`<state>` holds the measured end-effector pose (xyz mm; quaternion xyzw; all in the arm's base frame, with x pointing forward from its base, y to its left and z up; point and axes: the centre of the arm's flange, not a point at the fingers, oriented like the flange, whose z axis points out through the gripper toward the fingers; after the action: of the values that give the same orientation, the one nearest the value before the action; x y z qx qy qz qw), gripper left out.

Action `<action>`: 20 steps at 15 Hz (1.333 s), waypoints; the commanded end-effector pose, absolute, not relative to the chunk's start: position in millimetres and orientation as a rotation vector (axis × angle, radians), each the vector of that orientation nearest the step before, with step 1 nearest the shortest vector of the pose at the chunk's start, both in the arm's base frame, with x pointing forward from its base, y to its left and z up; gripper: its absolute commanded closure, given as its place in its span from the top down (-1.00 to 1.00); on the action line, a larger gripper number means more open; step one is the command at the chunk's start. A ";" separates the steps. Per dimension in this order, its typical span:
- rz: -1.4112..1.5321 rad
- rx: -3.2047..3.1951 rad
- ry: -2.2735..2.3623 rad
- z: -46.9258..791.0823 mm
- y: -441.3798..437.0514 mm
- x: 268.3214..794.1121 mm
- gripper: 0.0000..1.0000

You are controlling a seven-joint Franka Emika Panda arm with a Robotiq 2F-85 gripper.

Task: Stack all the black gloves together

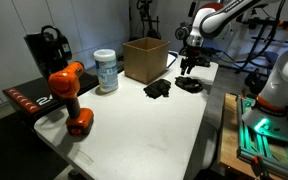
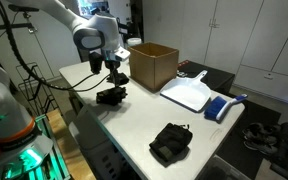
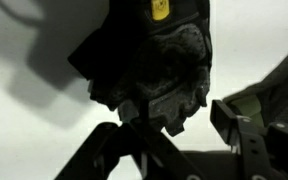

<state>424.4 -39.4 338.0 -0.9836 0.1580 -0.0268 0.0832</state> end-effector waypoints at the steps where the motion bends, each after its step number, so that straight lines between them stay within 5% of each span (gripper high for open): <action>1: -0.117 -3.088 0.301 356.1 -56.8 412.6 0.98; 20: -0.159 -2.841 -0.167 315.4 6.9 508.1 1.00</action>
<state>483.8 -3.8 335.3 -0.9893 -0.0440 -0.0663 0.1220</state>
